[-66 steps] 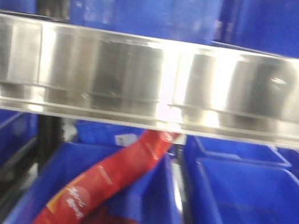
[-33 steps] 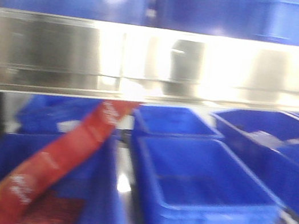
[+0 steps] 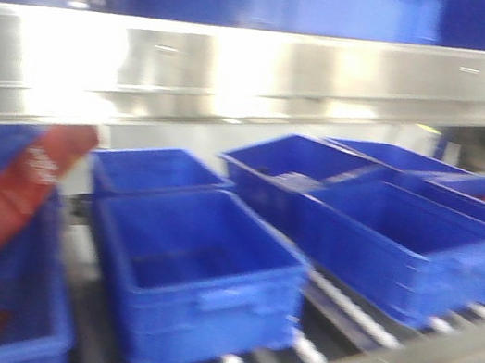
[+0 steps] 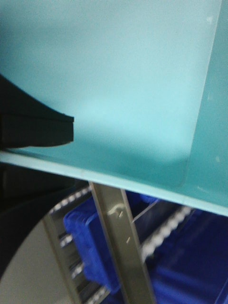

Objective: Fetch blue bin and place on conveyor start
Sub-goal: 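Drive the base to the red conveyor holding the bin in both grippers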

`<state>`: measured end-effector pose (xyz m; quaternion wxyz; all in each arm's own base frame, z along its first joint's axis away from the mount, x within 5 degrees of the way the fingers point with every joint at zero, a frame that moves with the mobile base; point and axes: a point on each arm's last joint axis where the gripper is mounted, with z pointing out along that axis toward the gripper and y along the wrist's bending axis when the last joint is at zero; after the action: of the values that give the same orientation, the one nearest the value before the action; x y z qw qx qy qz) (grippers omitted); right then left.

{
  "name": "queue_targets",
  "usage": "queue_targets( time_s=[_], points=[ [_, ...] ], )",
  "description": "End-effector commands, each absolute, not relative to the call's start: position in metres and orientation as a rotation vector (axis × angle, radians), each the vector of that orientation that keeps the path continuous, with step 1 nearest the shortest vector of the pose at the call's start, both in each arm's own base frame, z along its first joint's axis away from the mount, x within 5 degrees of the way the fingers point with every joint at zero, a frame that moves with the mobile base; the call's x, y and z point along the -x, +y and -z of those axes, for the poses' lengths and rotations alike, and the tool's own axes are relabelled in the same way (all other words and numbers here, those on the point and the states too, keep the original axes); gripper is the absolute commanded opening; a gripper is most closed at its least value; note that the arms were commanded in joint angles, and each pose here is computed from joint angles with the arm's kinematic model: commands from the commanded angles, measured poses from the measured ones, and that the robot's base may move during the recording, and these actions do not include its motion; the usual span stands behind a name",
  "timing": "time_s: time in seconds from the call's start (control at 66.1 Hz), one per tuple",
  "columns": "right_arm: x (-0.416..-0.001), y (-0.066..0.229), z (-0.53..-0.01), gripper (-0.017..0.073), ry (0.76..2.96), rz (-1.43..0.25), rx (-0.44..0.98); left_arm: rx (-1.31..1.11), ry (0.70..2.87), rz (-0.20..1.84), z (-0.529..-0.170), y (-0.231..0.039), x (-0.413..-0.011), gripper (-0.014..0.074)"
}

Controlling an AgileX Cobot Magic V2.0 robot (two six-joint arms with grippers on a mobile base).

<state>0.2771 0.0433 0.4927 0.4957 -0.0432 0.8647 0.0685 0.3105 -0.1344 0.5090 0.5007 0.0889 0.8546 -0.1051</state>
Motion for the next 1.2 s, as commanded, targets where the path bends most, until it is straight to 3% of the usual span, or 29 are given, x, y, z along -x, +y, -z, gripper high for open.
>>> queue_targets(
  time_s=[0.0,1.18],
  points=[
    [-0.2736,0.0447,-0.5007,-0.0153,2.042,-0.181,0.13,-0.226,1.961,0.327,-0.5239,-0.1388,-0.3051,-0.0111],
    [-0.2736,0.0447,-0.5007,-0.0153,2.042,-0.181,0.13,-0.226,1.96,0.32,-0.5239,-0.1384,-0.3053,-0.0111]
  ],
)
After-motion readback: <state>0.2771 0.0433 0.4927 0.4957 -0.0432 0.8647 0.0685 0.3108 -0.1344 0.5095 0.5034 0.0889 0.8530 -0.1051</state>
